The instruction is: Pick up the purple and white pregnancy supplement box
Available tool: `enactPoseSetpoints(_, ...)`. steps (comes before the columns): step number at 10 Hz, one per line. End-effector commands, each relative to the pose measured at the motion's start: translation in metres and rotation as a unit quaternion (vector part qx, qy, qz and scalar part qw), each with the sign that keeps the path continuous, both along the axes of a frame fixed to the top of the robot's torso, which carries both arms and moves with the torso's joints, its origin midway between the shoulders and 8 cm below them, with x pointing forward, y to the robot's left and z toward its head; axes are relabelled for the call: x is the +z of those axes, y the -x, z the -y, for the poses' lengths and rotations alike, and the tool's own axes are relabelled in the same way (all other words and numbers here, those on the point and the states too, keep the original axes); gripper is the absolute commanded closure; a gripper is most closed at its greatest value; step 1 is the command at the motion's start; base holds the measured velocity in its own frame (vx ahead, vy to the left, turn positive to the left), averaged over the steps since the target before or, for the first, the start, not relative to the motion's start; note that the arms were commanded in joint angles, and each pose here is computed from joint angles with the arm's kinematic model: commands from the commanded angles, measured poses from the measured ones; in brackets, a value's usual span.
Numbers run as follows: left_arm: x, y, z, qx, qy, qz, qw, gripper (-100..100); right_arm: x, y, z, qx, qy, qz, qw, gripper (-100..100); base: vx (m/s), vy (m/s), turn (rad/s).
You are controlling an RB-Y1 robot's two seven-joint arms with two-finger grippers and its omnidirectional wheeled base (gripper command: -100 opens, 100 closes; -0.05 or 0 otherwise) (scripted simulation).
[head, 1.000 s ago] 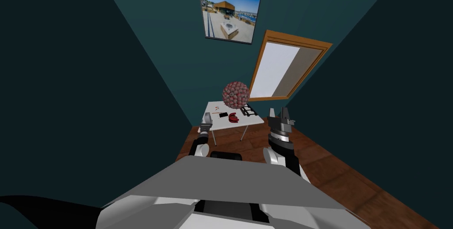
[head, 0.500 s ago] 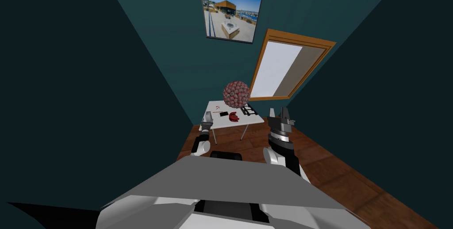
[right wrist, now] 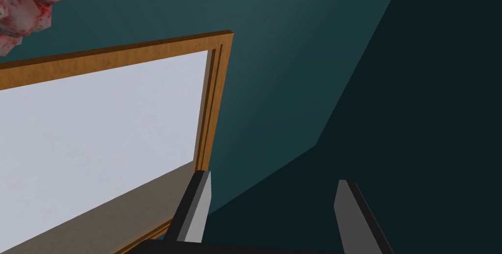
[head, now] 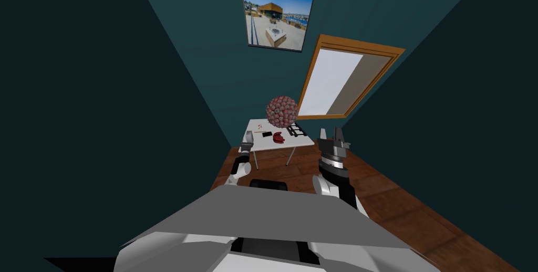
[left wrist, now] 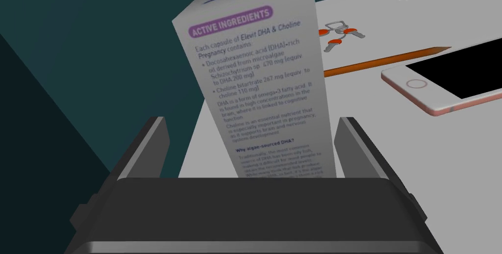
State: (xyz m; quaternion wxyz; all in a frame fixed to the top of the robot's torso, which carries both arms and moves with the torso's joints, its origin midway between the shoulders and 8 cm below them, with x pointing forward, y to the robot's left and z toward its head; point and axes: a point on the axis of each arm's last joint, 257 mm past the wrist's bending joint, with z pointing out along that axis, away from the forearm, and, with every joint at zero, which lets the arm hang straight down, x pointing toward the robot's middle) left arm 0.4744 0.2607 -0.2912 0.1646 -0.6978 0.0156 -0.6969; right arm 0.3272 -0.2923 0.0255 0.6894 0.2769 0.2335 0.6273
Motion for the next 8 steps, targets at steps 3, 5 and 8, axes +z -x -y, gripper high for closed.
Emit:
enactPoseSetpoints(3, -0.011, -0.019, 0.007, -0.008, 0.0, -0.007, 0.9999, -100, 0.0, 0.0, 0.0, 0.0, 0.0, 0.0, 1.0, 0, -0.037, -0.001, 0.011)
enactPoseSetpoints(5, 0.001, -0.039, 0.004, -0.006, -0.003, 0.009, 0.9999, -100, 0.0, 0.0, 0.0, 0.0, 0.0, 0.0, 1.0, 0, -0.065, -0.009, 0.079)
enactPoseSetpoints(8, -0.002, -0.056, 0.003, -0.006, -0.004, 0.008, 0.9999, -100, 0.0, 0.0, 0.0, 0.0, 0.0, 0.0, 1.0, 0, -0.03, 0.006, 0.02)
